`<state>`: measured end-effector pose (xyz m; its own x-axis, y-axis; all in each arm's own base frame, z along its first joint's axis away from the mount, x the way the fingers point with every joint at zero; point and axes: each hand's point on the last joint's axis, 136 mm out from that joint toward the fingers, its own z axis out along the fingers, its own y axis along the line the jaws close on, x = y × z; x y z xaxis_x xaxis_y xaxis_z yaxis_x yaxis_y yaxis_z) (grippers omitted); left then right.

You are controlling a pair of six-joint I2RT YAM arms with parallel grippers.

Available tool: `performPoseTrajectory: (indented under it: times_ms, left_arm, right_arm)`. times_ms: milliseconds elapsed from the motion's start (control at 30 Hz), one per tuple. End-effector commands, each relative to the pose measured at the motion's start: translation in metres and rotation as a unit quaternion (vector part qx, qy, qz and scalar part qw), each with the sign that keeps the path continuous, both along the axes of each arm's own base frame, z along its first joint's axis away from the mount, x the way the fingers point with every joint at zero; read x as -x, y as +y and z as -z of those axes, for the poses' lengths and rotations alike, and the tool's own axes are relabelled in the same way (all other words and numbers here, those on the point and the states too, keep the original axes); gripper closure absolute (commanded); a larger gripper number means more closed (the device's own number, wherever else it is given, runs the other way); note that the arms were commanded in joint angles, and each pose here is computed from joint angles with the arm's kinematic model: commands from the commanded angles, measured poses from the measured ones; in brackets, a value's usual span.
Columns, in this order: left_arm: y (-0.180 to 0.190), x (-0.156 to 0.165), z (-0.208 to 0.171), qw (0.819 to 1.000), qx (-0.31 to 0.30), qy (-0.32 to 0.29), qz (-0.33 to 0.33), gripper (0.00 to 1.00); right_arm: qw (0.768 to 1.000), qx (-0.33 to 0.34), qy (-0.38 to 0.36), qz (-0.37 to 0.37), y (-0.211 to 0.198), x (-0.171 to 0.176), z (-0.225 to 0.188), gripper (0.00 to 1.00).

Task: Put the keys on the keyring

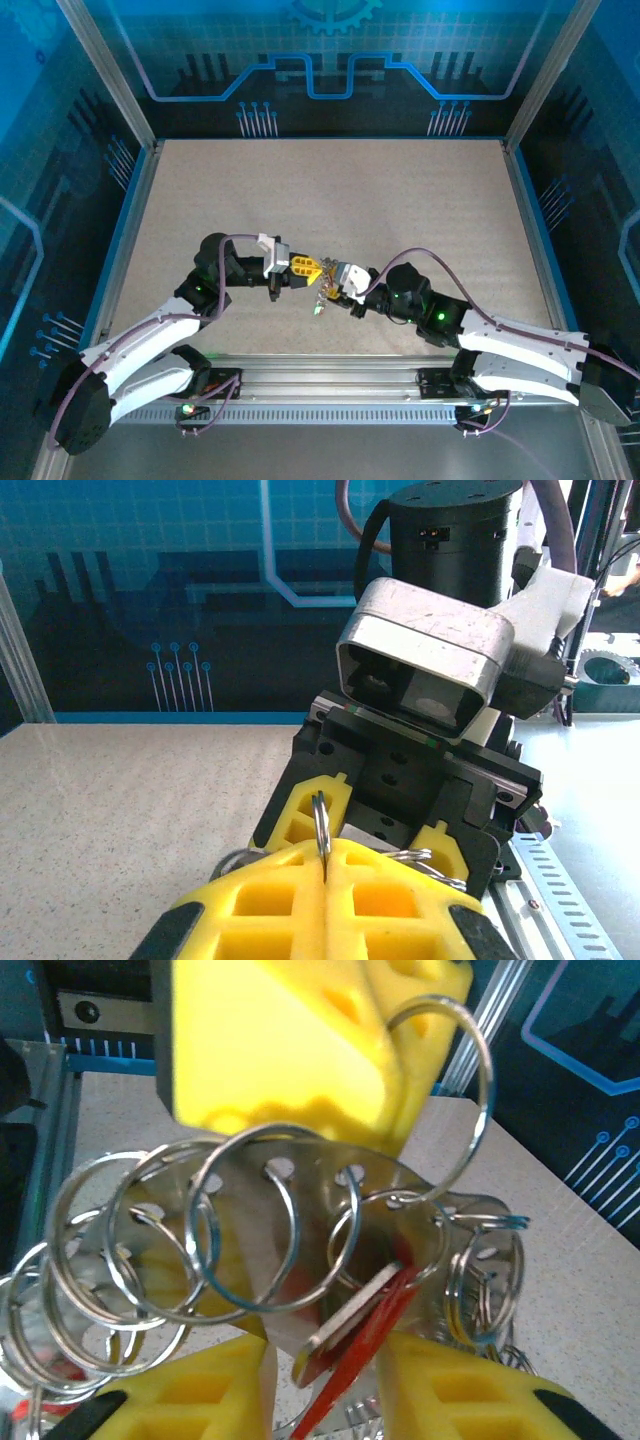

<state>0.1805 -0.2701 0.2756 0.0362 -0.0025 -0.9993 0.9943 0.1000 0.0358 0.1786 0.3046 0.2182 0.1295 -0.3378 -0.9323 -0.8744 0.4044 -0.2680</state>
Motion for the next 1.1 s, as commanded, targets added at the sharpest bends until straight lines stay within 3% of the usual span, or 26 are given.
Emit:
performPoseTrajectory:
  times_ms: [0,667,1067]
  left_arm:
    - [0.002,0.004,-0.011,1.0,0.013,-0.027,0.007,1.0]
    - [0.003,0.002,-0.009,0.999,0.009,-0.031,-0.003,1.0]
    - [0.002,-0.004,-0.001,1.0,-0.01,-0.021,-0.016,1.0]
  right_arm:
    - [0.999,-0.037,-0.026,0.02,0.001,-0.006,-0.018,0.72]
    - [0.997,-0.028,-0.055,0.052,-0.014,-0.005,-0.019,0.96]
    - [0.994,0.012,-0.063,0.086,-0.029,-0.013,-0.023,0.99]
